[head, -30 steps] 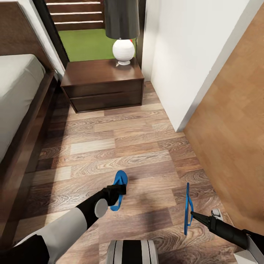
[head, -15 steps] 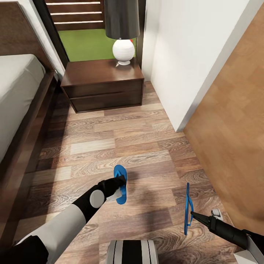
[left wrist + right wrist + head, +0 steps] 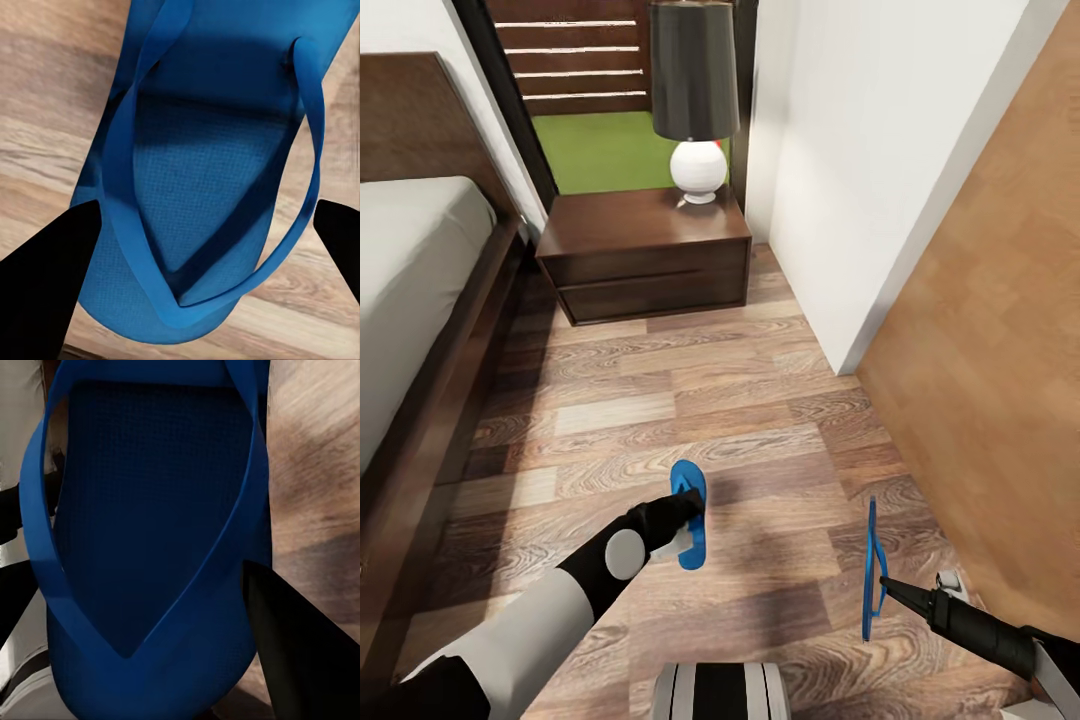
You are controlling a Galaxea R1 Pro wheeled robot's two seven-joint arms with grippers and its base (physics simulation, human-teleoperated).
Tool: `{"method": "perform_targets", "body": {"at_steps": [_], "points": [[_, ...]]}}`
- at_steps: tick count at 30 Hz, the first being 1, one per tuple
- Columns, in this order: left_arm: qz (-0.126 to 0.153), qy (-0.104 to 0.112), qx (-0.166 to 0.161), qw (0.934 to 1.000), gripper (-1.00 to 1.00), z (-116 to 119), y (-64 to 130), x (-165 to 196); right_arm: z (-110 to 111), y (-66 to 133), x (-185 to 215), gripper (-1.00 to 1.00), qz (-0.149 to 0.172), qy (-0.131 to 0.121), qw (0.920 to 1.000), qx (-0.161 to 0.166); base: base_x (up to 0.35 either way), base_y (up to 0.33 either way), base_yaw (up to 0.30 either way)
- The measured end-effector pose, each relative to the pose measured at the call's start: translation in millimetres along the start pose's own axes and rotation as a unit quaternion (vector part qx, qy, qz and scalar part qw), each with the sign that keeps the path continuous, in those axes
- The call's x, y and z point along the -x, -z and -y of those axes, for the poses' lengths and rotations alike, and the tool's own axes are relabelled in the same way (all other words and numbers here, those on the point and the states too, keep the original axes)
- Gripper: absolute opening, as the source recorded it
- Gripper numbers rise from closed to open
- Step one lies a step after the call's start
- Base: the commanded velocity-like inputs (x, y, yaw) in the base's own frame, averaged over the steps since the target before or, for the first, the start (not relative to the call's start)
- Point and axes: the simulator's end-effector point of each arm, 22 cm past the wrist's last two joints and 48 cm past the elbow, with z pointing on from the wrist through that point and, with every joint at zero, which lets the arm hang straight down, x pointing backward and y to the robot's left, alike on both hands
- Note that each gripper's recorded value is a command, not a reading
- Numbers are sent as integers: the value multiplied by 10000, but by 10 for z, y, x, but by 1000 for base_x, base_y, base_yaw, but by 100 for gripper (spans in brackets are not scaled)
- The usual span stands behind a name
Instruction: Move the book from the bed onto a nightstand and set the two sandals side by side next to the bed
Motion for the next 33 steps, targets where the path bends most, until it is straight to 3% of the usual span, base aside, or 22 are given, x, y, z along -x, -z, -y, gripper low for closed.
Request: {"method": "perform_targets", "body": {"at_steps": [4, 9, 16, 25, 28, 33], "points": [[23, 121, 59, 9999, -100, -18, 66, 20, -65, 11, 37, -100, 29, 67, 10000, 35, 0, 0, 0], [255, 717, 276, 9967, -100, -91, 156, 40, -148, 19, 74, -100, 63, 140, 9998, 85, 0, 0, 0], [469, 1338, 704, 9874, -100, -182, 184, 26, -161, 21, 77, -100, 66, 148, 9998, 91, 0, 0, 0], [500, 1416, 733, 9859, -100, -183, 166, 60, -159, 21, 76, -100, 66, 150, 9998, 88, 0, 0, 0], [241, 1614, 650, 9845, -100, -86, 109, -16, -159, 22, 78, -100, 69, 147, 9998, 90, 0, 0, 0], [-539, 2066, 454, 9759, -100, 52, 59, -259, -164, 27, 90, -100, 79, 158, 9998, 92, 0, 0, 0]]}}
